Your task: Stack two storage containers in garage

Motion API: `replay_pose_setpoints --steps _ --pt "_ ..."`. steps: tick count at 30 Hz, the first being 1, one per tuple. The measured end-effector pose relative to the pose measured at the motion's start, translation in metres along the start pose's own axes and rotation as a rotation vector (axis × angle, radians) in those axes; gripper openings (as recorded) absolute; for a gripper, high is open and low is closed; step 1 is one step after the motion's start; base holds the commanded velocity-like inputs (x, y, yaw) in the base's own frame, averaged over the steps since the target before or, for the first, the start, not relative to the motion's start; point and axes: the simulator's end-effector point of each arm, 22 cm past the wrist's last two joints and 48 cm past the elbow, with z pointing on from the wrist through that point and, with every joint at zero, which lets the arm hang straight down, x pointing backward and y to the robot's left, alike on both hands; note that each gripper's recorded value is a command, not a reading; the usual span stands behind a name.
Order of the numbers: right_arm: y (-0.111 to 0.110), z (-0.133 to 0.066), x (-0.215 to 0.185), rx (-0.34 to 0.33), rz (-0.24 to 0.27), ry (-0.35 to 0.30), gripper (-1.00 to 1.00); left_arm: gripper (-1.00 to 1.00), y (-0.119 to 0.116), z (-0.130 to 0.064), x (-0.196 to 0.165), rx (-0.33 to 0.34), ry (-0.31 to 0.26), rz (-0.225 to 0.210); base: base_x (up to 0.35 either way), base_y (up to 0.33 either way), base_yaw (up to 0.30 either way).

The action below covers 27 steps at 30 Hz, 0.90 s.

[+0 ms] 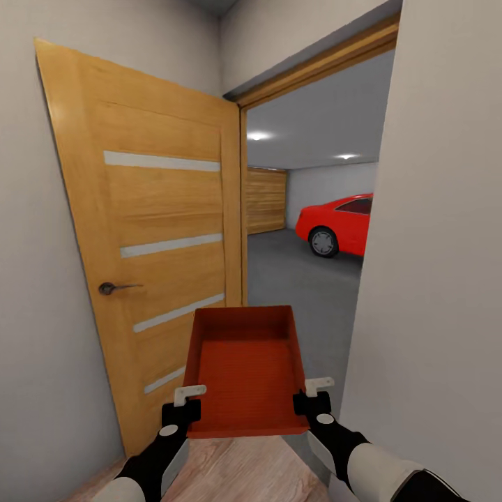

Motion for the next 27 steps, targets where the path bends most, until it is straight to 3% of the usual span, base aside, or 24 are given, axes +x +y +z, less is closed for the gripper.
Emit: replay_pose_setpoints --steps 27 --pt "0.0000 0.0000 -0.0001 0.000 0.000 0.000 -1.00 -1.00 0.0000 0.0000 -0.0001 0.000 0.000 0.000 0.246 0.258 -0.287"
